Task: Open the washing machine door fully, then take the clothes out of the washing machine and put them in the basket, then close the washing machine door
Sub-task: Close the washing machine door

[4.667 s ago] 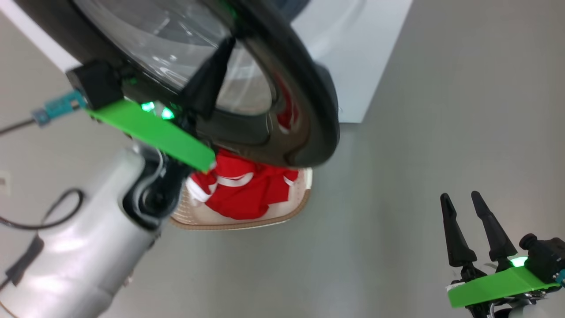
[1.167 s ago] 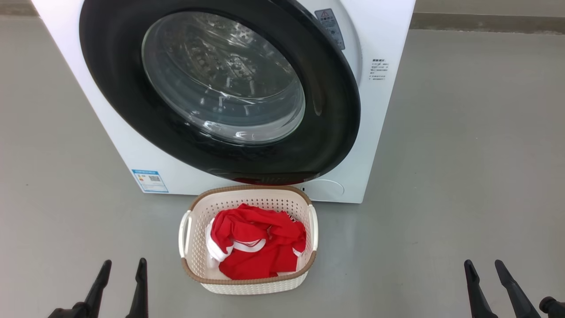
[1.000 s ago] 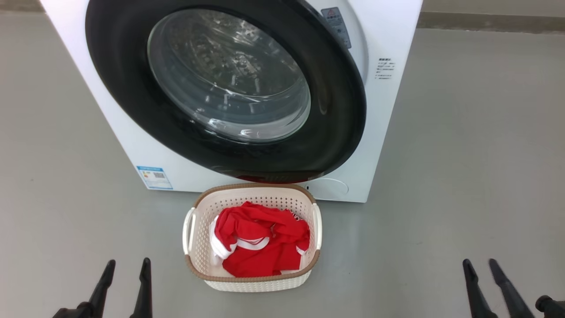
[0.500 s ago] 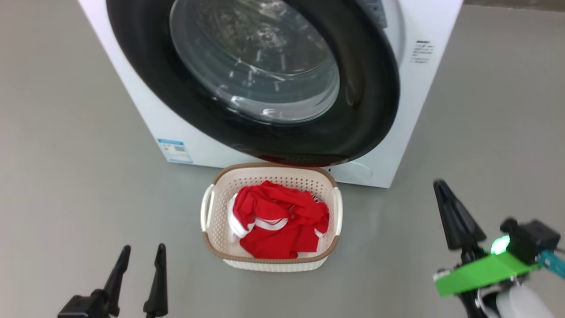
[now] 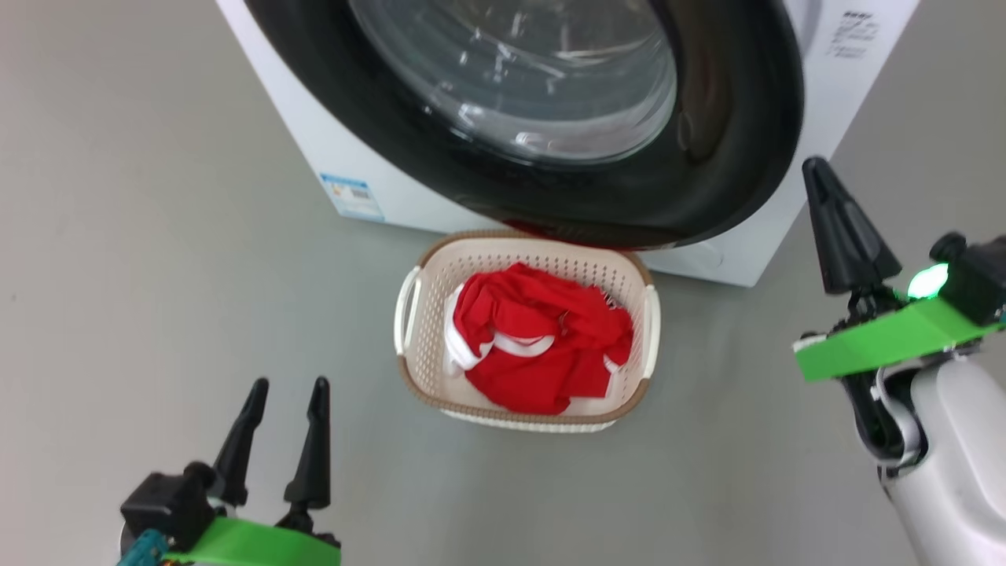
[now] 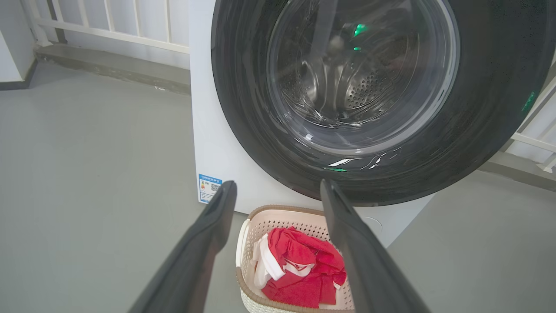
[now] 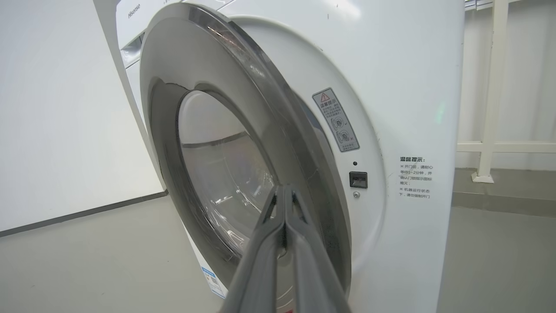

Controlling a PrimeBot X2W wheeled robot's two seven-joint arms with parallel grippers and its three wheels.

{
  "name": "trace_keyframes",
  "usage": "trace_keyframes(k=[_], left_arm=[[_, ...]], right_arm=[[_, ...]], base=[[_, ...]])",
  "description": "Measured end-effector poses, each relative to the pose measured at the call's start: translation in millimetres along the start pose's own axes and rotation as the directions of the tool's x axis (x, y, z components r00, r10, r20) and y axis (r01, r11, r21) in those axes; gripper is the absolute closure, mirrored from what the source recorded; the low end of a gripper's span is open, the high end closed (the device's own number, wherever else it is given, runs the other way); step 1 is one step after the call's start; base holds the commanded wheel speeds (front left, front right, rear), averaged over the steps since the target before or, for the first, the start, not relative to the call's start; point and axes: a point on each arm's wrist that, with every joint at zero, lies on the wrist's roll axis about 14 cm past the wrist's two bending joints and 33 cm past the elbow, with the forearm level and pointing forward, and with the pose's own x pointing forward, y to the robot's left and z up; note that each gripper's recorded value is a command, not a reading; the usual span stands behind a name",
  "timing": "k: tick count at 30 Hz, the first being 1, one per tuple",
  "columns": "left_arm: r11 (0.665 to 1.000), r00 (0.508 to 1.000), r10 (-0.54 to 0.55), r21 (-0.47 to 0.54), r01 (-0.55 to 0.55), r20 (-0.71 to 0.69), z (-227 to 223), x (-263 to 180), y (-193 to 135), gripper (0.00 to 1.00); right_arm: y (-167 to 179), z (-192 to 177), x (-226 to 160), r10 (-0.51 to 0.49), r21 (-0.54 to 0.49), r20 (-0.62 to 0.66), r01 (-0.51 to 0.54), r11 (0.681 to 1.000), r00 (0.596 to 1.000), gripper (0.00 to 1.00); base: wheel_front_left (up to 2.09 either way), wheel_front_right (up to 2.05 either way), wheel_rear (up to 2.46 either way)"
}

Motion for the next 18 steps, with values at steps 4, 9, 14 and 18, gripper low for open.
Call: trace_keyframes(k=[4,9,14,18], left_arm=[[1.0,1.0,-0.004,-0.018,0.004,-0.003,-1.3,11.3,-3.0,0.0],[1.0,1.0,-0.006,-0.02,0.006,-0.01,-4.3,25.2,-4.5,0.0],[1.0,1.0,0.0,-0.017,0.0,-0.022,-8.8,35.4,-3.0,0.0],[1.0,0.999,0.004,-0.014,-0.004,-0.032,-13.0,41.4,-1.9,0.0]], right_arm=[[-3.7,-13.3,18.3,0.014,0.004,-0.018,-0.014,1.0,1.0,1.0],[-8.9,-27.7,40.0,0.028,0.014,-0.028,-0.028,1.0,0.999,1.0],[-19.3,-40.9,56.6,0.009,0.058,-0.026,-0.008,0.998,1.0,1.0],[-27.3,-46.6,70.6,0.001,0.07,-0.017,0.0,0.998,1.0,1.0]], base=[[0.0,0.0,0.0],[0.0,0.0,0.0],[0.0,0.0,0.0],[0.0,0.0,0.0]])
